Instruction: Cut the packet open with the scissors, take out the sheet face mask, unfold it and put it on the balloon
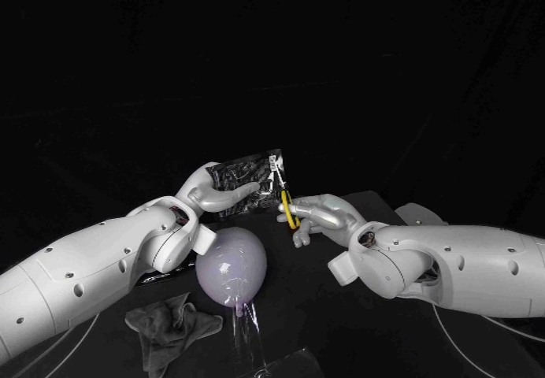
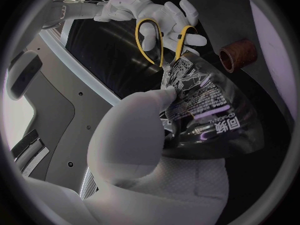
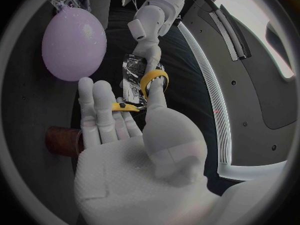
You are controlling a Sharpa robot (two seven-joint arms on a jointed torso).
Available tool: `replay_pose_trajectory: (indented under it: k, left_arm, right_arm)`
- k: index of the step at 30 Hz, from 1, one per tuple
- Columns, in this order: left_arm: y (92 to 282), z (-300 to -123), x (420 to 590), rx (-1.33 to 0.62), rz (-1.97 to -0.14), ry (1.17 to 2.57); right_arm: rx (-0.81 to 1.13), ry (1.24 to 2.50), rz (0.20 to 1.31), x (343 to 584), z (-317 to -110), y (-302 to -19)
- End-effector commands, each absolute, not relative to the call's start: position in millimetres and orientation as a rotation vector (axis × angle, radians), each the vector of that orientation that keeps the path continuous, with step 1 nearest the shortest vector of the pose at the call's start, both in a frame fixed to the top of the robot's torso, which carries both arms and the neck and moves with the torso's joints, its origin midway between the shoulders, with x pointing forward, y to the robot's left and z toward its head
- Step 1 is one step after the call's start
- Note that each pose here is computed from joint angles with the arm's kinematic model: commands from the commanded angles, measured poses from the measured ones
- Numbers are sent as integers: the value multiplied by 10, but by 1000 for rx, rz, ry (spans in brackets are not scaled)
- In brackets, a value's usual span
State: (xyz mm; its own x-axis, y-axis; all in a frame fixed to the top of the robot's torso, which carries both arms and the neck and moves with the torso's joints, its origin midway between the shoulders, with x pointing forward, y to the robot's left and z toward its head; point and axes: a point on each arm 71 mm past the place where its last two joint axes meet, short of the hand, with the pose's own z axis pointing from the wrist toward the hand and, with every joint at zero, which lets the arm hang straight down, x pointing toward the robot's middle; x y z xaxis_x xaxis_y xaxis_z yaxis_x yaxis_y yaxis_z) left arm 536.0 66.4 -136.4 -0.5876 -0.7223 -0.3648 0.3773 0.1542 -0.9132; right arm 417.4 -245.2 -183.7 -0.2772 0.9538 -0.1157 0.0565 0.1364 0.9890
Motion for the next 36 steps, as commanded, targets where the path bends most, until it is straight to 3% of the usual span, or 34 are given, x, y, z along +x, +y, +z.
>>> replay_pose_trajectory:
  k: [1, 36]
  left_arm:
    - [632, -1349, 5341, -323, -1607, 1560]
    - [644, -1353, 5345, -321, -1603, 1564]
  right_arm:
    - [993, 1516, 1297, 4195, -1801, -2445]
    - [959, 1445, 1334, 4260, -1722, -2463]
